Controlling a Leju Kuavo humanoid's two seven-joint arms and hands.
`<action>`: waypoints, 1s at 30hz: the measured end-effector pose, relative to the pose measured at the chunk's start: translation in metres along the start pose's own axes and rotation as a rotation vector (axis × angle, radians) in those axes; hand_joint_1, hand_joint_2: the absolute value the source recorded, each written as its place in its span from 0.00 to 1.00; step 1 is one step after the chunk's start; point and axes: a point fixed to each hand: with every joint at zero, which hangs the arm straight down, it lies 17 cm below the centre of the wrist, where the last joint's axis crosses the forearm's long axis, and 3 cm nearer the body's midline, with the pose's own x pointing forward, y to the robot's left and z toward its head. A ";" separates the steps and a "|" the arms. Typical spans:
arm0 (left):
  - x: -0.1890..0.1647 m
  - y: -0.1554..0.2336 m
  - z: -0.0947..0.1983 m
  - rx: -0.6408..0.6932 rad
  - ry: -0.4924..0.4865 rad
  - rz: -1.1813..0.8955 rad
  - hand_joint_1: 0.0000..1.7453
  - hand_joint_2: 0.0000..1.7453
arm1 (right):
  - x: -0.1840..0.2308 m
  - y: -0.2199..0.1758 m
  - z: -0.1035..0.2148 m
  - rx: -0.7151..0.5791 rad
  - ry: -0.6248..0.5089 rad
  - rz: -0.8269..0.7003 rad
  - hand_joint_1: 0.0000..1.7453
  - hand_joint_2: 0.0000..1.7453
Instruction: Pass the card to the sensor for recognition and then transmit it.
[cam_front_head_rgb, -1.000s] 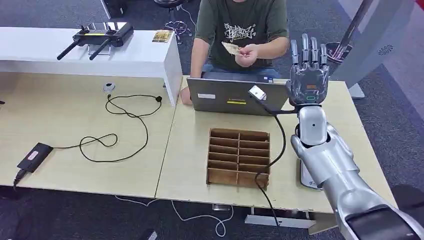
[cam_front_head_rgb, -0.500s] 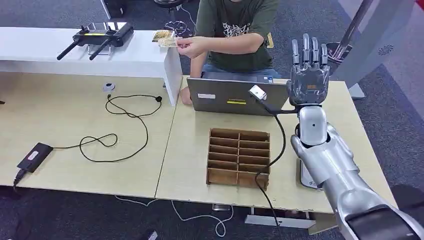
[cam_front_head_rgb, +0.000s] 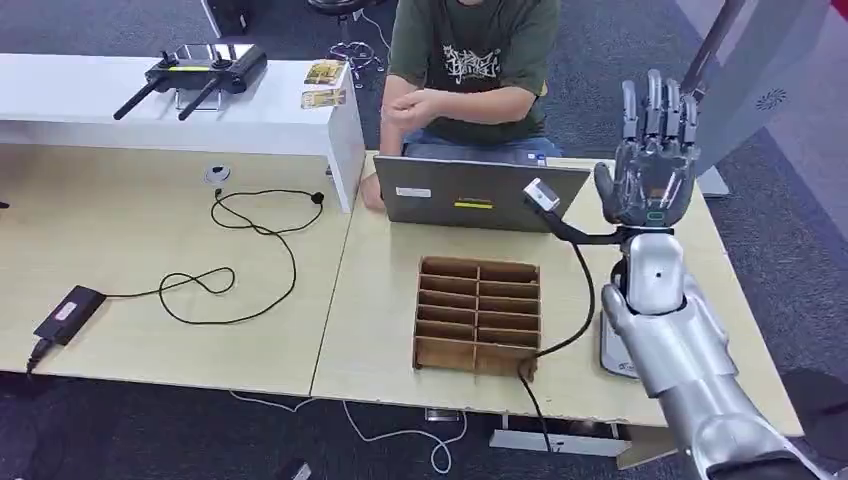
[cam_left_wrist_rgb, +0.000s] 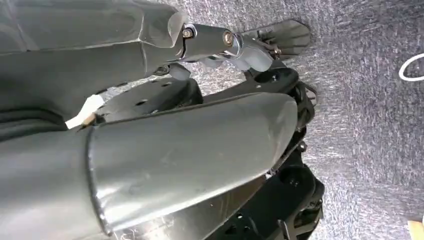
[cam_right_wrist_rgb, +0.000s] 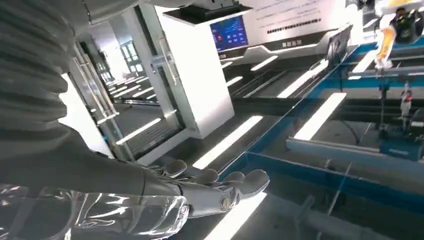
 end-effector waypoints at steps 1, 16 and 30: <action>-0.001 0.001 0.000 0.001 0.000 0.001 0.00 0.00 | -0.006 -0.005 0.001 -0.012 0.011 -0.003 0.00 1.00; 0.000 0.003 0.001 0.004 -0.017 0.023 0.00 0.00 | -0.060 -0.040 0.020 -0.096 0.103 0.009 0.00 1.00; -0.004 0.005 0.003 0.009 -0.031 0.066 0.00 0.00 | -0.053 -0.048 0.044 -0.088 0.063 -0.010 0.00 1.00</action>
